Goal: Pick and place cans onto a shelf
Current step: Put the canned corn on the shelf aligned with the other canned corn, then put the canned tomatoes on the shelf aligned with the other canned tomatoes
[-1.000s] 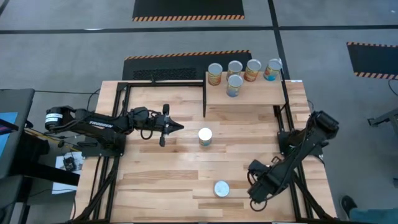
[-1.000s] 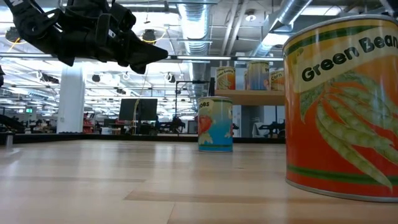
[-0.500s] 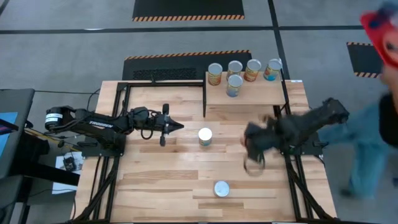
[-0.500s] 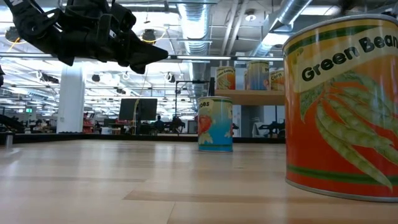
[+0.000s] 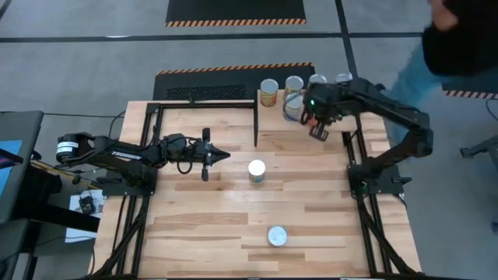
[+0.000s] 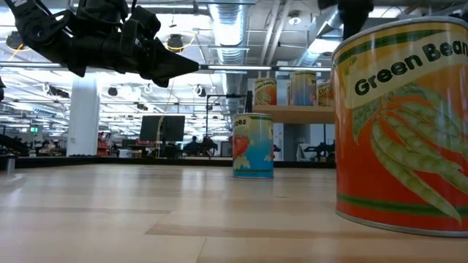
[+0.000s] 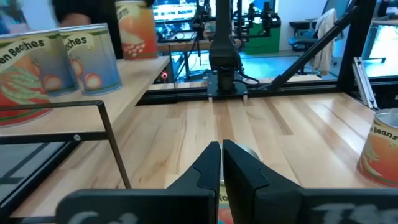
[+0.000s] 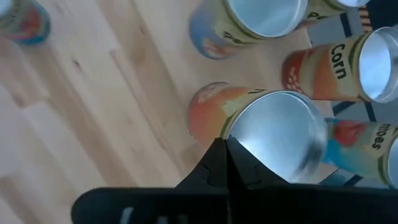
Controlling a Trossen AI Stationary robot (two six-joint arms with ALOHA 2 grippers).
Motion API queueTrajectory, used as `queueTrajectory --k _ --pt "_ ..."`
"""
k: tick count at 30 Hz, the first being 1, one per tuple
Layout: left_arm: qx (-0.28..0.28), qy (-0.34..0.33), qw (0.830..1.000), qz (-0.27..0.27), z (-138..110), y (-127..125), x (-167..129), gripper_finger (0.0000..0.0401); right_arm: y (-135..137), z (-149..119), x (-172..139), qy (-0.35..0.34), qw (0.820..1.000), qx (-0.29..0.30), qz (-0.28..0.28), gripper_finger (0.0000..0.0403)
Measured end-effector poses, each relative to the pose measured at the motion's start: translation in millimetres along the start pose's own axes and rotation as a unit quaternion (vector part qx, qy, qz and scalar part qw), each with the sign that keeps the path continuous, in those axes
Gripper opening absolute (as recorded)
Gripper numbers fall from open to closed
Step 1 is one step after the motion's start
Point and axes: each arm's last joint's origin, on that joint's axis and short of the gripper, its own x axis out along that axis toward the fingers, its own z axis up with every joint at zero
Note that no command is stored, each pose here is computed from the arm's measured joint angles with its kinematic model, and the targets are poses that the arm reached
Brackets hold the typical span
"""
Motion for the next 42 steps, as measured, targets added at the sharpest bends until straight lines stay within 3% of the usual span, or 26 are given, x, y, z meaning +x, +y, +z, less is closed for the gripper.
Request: queueTrajectory --k 6,13,20,27,35,42 --pt "-0.007 0.004 1.000 0.008 -0.8 0.5 0.0 0.0009 -18.9 15.6 29.6 0.051 0.998 -0.033 -0.011 0.0004" --pt "-0.010 0.014 1.000 0.008 -2.7 0.3 -0.1 0.0009 -22.1 26.0 46.8 0.074 0.996 -0.053 -0.011 0.0008" --pt "-0.010 0.014 1.000 0.007 -2.7 0.3 0.0 0.0009 -25.0 27.5 48.6 0.071 0.996 -0.057 -0.018 0.0014" --pt "-0.010 0.014 1.000 0.007 -2.7 0.3 0.0 0.0009 -27.6 30.3 49.9 0.058 0.996 -0.052 -0.029 0.0054" --pt "-0.010 0.014 1.000 0.007 -2.7 0.3 -0.1 0.0009 -32.9 31.0 48.8 0.065 0.989 -0.065 -0.118 0.0098" --pt "-0.010 0.014 1.000 0.007 -2.7 0.3 -0.1 0.0009 -29.0 18.9 24.0 0.015 0.991 -0.055 -0.119 0.0095"
